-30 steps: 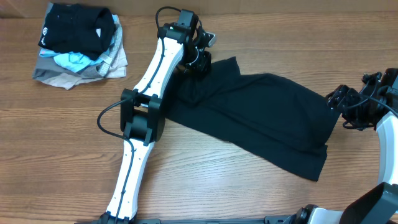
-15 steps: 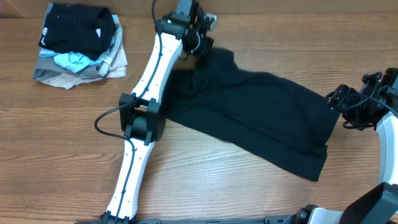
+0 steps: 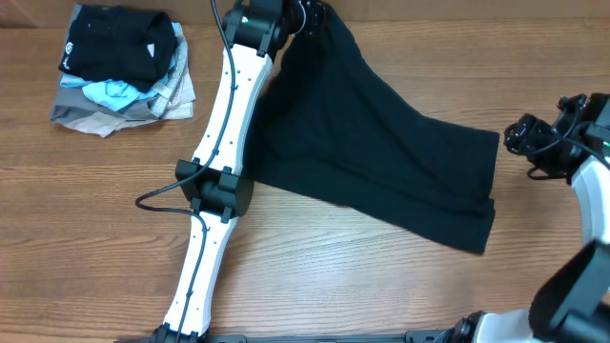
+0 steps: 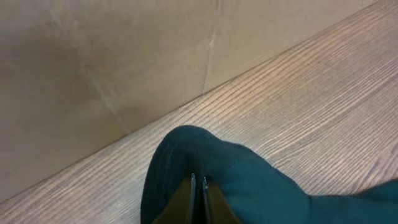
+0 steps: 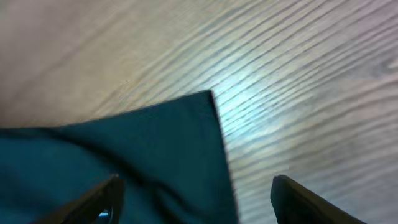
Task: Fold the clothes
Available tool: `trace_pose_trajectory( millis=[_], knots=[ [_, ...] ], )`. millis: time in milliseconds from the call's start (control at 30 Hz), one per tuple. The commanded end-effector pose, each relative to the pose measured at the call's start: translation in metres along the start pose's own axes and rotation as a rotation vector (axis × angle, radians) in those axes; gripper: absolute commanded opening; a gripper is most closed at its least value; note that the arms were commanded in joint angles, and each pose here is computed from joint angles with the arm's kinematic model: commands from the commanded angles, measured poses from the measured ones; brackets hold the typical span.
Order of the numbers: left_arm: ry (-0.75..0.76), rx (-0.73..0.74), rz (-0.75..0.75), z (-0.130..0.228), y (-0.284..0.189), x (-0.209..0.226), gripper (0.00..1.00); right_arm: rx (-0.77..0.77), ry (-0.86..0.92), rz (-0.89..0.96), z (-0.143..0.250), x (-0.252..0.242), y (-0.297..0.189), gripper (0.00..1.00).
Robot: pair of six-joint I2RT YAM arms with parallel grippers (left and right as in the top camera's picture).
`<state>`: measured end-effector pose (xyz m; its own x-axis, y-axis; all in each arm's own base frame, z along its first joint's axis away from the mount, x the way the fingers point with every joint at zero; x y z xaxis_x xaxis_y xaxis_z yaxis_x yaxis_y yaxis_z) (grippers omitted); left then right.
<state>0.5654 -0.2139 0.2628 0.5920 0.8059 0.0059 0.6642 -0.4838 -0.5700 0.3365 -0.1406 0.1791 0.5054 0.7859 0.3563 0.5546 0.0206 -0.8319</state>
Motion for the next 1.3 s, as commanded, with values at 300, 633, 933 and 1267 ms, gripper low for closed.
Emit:
trace_pose_trajectory(
  millis=[300,633,933,1267],
  knots=[
    [0.005,0.025,-0.007,-0.002,-0.008,-0.008,0.04,0.014,-0.204,0.087,0.007,0.012,0.113,0.77],
    [-0.016,0.110,-0.020,0.012,-0.010,-0.006,0.04,-0.046,-0.181,0.127,0.002,0.006,0.134,0.47],
    [-0.012,0.114,-0.078,0.012,-0.010,0.000,0.04,-0.096,-0.144,0.106,-0.020,0.017,0.124,0.04],
    [0.069,0.063,-0.155,0.004,-0.013,0.018,0.04,-0.098,-0.188,0.107,-0.081,0.058,0.054,0.04]
  ],
)
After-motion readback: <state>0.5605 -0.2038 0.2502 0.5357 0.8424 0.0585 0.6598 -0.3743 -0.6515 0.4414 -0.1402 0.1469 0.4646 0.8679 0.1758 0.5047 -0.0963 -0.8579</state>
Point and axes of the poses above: each gripper's point midway between its finger pads, its own y axis out along the fingers, its own x axis along the line the jaws close on, z = x × y, the point moved 8 cm from there along -y, back along the fingers, and after that the axes turned 6 degrees about y, right-handed, at the moved point
